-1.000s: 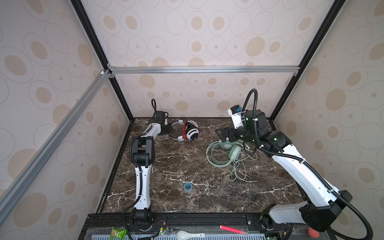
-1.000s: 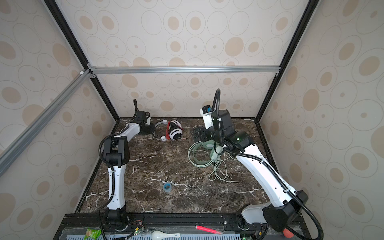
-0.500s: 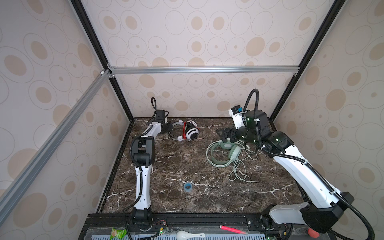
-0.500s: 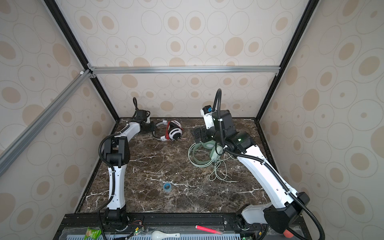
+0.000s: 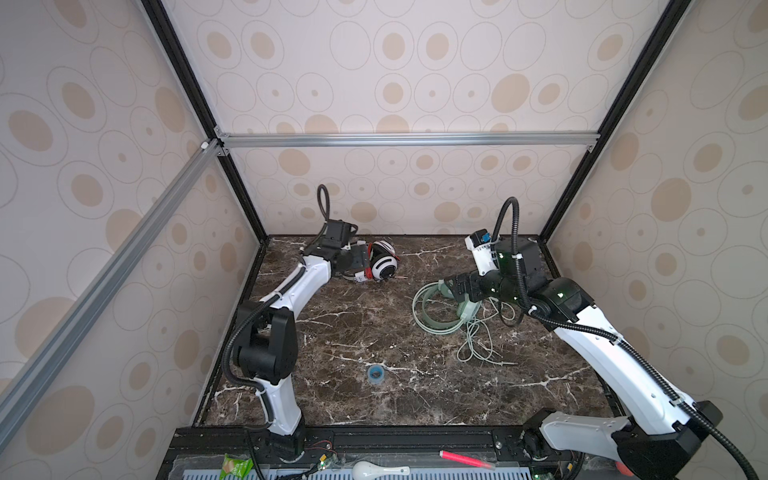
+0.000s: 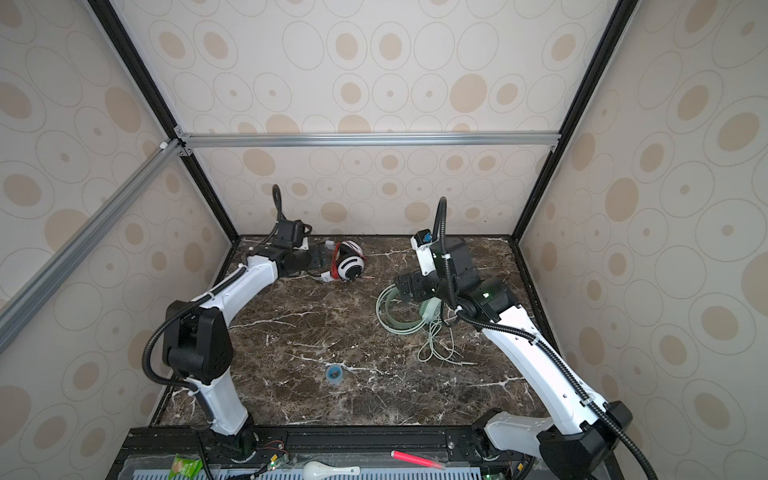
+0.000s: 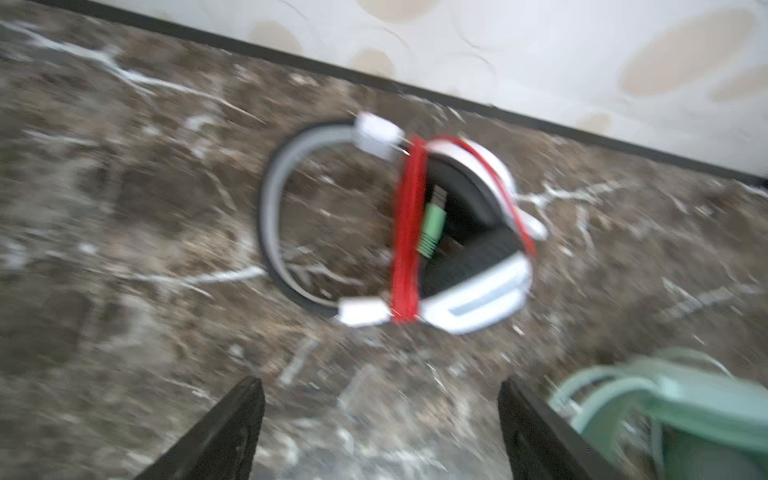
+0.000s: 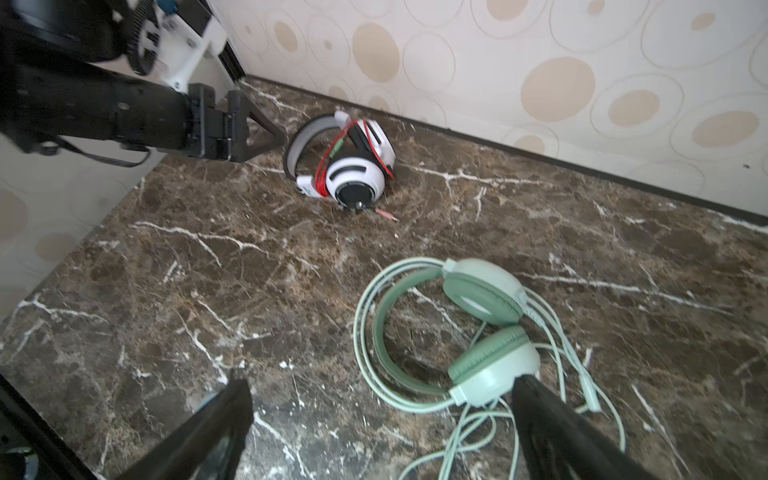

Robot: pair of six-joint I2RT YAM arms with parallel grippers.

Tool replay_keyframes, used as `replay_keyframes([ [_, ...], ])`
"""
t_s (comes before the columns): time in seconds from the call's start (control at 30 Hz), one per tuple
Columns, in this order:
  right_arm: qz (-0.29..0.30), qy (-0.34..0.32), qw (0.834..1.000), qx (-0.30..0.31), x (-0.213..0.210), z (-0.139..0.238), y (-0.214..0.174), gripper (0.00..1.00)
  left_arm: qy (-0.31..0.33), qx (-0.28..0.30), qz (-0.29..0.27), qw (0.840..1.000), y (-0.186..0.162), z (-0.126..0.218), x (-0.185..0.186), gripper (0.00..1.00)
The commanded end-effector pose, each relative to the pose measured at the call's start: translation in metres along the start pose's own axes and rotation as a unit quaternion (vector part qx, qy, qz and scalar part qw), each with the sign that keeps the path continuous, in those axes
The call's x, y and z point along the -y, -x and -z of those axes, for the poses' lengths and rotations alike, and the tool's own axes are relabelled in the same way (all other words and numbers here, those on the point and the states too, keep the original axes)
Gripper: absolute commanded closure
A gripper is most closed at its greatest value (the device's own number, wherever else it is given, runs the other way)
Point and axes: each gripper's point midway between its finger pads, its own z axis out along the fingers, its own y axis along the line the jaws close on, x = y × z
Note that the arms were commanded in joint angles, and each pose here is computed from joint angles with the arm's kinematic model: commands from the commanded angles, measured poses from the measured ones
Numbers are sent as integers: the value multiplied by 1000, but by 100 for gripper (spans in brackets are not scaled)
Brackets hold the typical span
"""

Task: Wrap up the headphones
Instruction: 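Reach the left gripper to the green headphones and grasp the headband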

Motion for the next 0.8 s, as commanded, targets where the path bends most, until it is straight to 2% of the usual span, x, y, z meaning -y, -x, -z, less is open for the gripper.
replay_keyframes([
  [0.0, -5, -22, 1000, -6, 16, 11, -19, 0, -29, -46, 52, 997, -68, -4, 47, 10],
  [0.1, -15, -28, 999, -7, 24, 16, -33, 0, -61, -61, 68, 994, -108, 0, 92, 8],
  [0.13, -21, -27, 999, -7, 26, 17, -38, 0, -65, -69, 74, 993, -120, 1, 104, 3],
  [0.17, -27, -25, 999, -7, 27, 17, -43, 0, -64, -75, 76, 992, -131, 1, 113, 2],
  [0.33, -40, -19, 999, -3, 27, 24, -61, 0, -58, -92, 93, 990, -169, -6, 134, 2],
  [0.77, -82, -48, 995, -4, 39, 24, -73, 0, -50, -119, 80, 988, -182, -47, 144, 4],
])
